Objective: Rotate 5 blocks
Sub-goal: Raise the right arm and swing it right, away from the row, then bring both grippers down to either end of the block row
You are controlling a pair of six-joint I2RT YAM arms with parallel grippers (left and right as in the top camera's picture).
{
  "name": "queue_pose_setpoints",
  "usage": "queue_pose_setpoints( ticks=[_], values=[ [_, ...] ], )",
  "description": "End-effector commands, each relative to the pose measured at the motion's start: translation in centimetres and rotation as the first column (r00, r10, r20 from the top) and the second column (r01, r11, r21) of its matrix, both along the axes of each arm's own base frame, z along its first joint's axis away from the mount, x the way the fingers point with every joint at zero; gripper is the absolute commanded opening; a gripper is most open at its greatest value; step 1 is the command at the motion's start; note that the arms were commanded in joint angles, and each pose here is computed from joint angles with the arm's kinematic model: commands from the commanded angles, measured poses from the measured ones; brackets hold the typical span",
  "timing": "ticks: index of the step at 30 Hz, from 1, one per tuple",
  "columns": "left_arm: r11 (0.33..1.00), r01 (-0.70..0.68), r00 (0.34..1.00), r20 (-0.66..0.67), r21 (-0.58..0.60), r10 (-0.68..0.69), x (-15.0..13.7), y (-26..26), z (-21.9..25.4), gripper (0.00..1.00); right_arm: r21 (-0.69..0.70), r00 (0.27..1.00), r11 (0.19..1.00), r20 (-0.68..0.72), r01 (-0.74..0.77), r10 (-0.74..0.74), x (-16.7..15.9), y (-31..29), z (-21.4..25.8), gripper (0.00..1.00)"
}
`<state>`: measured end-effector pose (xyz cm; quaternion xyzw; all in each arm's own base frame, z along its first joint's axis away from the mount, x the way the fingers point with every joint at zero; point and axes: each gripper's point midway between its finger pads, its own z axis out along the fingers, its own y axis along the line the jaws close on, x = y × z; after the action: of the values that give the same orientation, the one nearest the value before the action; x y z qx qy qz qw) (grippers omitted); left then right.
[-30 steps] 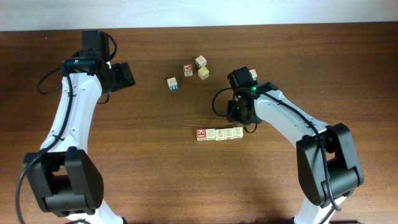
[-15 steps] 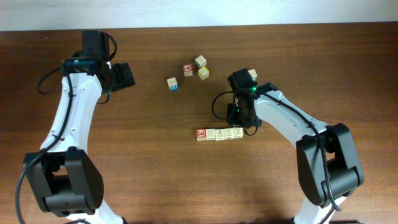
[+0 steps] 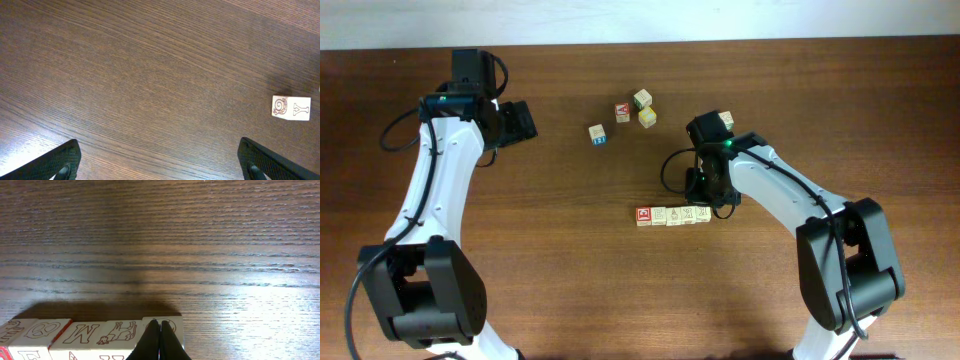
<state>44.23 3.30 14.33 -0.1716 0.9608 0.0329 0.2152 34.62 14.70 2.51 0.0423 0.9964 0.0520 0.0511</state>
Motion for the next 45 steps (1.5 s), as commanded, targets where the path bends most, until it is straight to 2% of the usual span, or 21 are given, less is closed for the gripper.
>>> queue_pose_setpoints(
  ticks=[1,14,20,26,29,34,37,39,41,42,43,44,45],
  values=[
    [1.0,-0.006,1.0,-0.002,-0.015,0.006,0.2,-0.2,-0.2,0.99,-0.002,1.0,1.0,-0.023,-0.017,0.017,-0.6,0.3,-0.5,0.04],
    [1.0,-0.006,1.0,-0.001,-0.016,0.006,0.2,-0.2,-0.2,0.99,0.005,0.999,1.0,-0.02,-0.029,0.029,-0.6,0.4,-0.5,0.04],
    [1.0,0.0,1.0,0.006,-0.029,0.0,0.4,-0.5,-0.1,0.99,0.034,0.998,0.999,0.059,0.002,-0.004,2.2,0.0,1.2,0.04],
    [0.999,0.016,1.0,0.001,-0.044,-0.016,0.3,-1.2,-0.2,0.99,0.076,0.984,0.997,0.171,0.03,-0.043,5.3,-2.4,8.2,0.04],
    [0.995,0.048,0.999,0.002,-0.082,-0.048,0.3,-2.6,-0.3,0.89,0.114,0.975,0.993,0.221,0.0,-0.025,5.6,-3.3,12.2,0.04],
    [0.971,0.13,0.991,0.009,-0.199,-0.13,0.2,-6.2,-0.2,0.88,0.203,0.948,0.979,0.311,0.0,-0.064,4.8,-6.2,19.7,0.04],
    [0.938,0.182,0.983,0.026,-0.294,-0.183,0.1,-8.5,0.1,0.96,0.225,0.937,0.973,0.328,0.042,-0.116,3.8,-8.6,22.3,0.04],
    [0.901,0.22,0.974,0.039,-0.373,-0.222,-0.2,-10.3,0.4,0.98,0.225,0.928,0.97,0.333,0.094,-0.168,2.7,-10.9,23.5,0.04],
    [0.873,0.244,0.968,0.049,-0.423,-0.247,-0.4,-11.4,0.7,0.86,0.225,0.921,0.965,0.331,0.137,-0.208,2.0,-12.5,24.1,0.06],
    [0.865,0.25,0.966,0.051,-0.436,-0.254,-0.5,-11.7,0.8,0.75,0.225,0.918,0.962,0.327,0.154,-0.223,1.7,-13.1,24.2,0.15],
    [0.858,0.255,0.964,0.05,-0.445,-0.26,-0.6,-12.0,0.8,0.69,0.223,0.917,0.959,0.318,0.176,-0.242,1.3,-13.8,24.2,0.27],
    [0.856,0.26,0.963,0.05,-0.447,-0.266,-0.6,-12.3,0.8,0.63,0.221,0.919,0.955,0.299,0.197,-0.259,0.8,-14.4,24.0,0.45],
    [0.854,0.266,0.961,0.048,-0.447,-0.274,-0.8,-12.6,0.8,0.63,0.214,0.92,0.952,0.279,0.219,-0.274,0.3,-14.9,23.7,0.59]
  ],
)
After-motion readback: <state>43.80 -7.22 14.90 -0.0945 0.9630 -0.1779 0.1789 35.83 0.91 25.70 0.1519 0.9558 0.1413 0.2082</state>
